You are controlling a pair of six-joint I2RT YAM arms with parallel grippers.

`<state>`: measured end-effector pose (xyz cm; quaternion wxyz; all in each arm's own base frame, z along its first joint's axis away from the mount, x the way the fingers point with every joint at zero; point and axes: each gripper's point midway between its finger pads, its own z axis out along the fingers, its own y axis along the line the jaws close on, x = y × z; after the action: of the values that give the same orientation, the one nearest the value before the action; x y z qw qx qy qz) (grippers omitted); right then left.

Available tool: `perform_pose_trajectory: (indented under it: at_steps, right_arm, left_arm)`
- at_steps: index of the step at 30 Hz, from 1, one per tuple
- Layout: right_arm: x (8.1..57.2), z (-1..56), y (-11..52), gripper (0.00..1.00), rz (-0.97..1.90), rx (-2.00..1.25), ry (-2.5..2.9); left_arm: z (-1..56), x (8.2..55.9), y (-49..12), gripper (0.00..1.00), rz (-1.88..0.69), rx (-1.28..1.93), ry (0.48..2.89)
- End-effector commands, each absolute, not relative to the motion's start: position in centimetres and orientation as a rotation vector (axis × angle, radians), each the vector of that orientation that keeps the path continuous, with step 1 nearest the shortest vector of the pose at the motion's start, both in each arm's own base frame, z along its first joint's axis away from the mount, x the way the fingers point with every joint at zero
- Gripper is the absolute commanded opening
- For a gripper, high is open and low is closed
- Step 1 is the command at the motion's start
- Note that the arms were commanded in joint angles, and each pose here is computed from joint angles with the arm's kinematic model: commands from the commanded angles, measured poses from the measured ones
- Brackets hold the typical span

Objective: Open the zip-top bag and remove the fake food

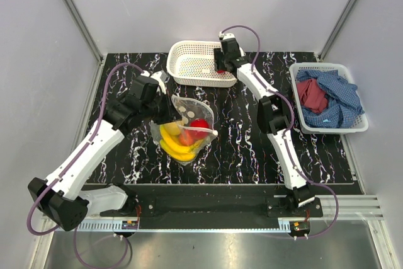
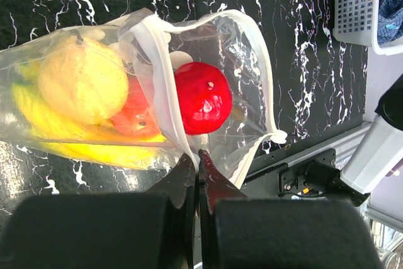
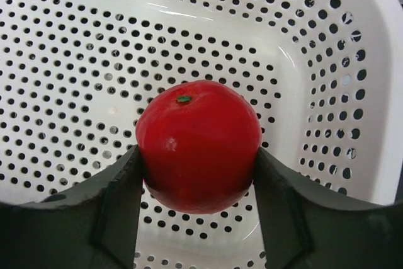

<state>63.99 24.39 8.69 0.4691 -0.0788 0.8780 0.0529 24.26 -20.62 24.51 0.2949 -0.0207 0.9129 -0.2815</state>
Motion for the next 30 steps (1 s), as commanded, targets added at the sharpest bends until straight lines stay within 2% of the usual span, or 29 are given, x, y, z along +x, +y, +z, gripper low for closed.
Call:
perform_pose_trajectory:
  at_steps: [1,3,4,5,8,10,15,19,21,22,23,25,26,30]
  right_arm:
    - [65.3,11.6,25.8,0.74,0.180,-0.212,2.055]
    - [65.2,12.6,26.0,0.83,0.187,-0.216,2.046]
    - [65.1,13.1,26.1,0.92,0.204,-0.221,2.043]
    - [64.8,13.5,26.2,0.97,0.222,-0.215,2.052]
    - [63.4,16.0,26.5,1.00,0.267,-0.174,2.081]
    - [61.7,18.7,26.8,1.00,0.313,-0.129,2.098]
    - [53.3,23.9,27.5,1.00,0.404,-0.114,2.247]
    - [45.1,25.1,29.6,1.00,0.503,-0.255,2.368]
    - [41.1,27.8,30.3,1.00,0.550,-0.319,2.357]
    - [39.3,26.8,30.6,1.00,0.569,-0.352,2.398]
    - [36.7,28.9,31.4,0.99,0.609,-0.402,2.362]
    - [33.8,28.5,32.3,0.99,0.638,-0.468,2.381]
    - [31.7,29.7,33.2,0.97,0.687,-0.519,2.354]
    - [26.8,29.9,35.6,0.80,0.836,-0.632,2.337]
  left_arm:
    - [26.7,24.6,-21.2,0.00,-0.815,-0.035,2.358]
    - [26.6,24.5,-21.1,0.00,-0.812,-0.047,2.353]
    - [26.8,24.6,-21.0,0.00,-0.810,-0.047,2.345]
    - [27.1,24.7,-21.0,0.00,-0.810,-0.049,2.335]
    - [27.7,24.6,-20.8,0.00,-0.816,-0.065,2.317]
    - [27.6,24.6,-20.8,0.00,-0.817,-0.074,2.319]
    - [27.5,24.2,-21.0,0.00,-0.845,-0.085,2.323]
    - [27.6,23.7,-20.9,0.00,-0.866,-0.079,2.317]
    - [27.5,23.6,-20.9,0.00,-0.870,-0.086,2.316]
    - [27.3,23.4,-20.7,0.00,-0.870,-0.086,2.316]
    - [27.4,23.3,-20.6,0.00,-0.868,-0.082,2.312]
    - [27.2,23.2,-20.5,0.00,-0.865,-0.083,2.311]
    - [27.3,23.2,-20.5,0.00,-0.862,-0.075,2.305]
    - [27.2,23.4,-20.6,0.00,-0.861,-0.063,2.308]
